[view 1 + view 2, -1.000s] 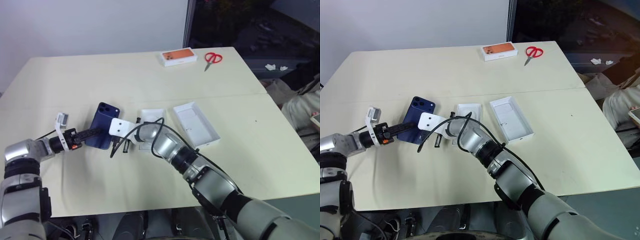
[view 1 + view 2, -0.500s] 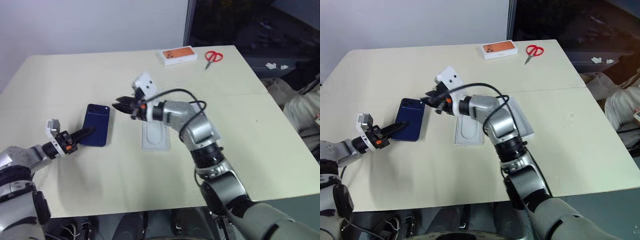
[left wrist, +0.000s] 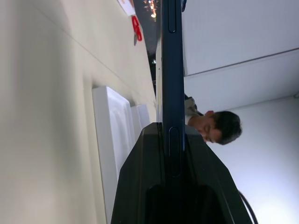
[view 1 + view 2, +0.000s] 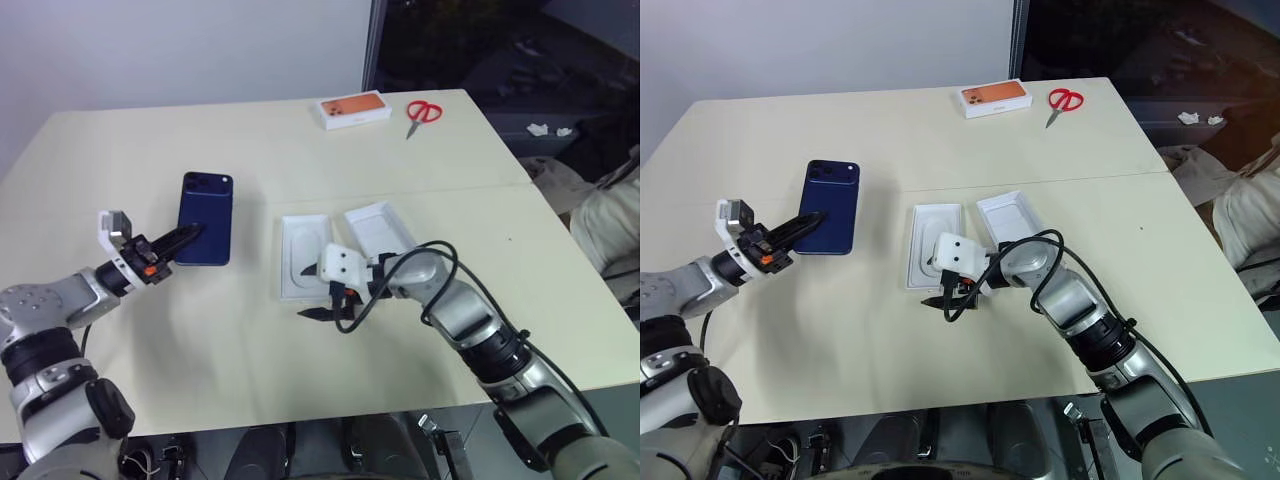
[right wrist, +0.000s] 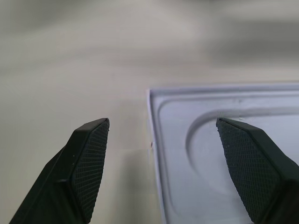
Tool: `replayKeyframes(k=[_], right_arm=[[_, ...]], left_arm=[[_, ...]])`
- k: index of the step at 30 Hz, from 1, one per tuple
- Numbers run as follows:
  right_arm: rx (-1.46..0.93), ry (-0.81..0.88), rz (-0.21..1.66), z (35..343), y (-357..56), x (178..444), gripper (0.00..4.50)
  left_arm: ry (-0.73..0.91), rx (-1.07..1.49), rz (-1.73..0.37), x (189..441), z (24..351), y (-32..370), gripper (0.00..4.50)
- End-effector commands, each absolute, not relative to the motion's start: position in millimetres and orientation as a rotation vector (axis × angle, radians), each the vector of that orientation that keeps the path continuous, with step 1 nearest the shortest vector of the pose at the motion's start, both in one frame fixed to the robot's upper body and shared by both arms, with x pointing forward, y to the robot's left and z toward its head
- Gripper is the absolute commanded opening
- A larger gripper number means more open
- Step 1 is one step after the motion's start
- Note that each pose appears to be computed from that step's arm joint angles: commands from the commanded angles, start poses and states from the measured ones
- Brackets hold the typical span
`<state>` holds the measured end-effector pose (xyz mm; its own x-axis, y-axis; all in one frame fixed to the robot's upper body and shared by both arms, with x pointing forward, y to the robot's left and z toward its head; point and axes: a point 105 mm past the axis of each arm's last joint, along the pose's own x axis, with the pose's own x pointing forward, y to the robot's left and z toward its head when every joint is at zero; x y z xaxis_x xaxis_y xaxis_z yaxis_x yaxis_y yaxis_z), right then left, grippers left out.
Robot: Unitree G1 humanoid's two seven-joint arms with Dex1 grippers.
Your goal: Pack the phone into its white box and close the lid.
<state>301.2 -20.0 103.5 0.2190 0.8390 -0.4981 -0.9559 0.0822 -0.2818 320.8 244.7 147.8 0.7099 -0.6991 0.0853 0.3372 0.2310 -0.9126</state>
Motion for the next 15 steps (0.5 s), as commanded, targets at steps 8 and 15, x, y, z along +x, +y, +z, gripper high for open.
replayKeyframes(k=[8, 15], right_arm=[[-0.739, 0.294, 1.365, 92, -29, 300, 2.55], [-0.690, 0.296, 1.359, 93, -27, 300, 1.51]], left_arm=[[0.303, -1.064, -0.798, 315, 169, 242, 0.00], [0.316, -1.056, -0.796, 313, 165, 239, 0.00]])
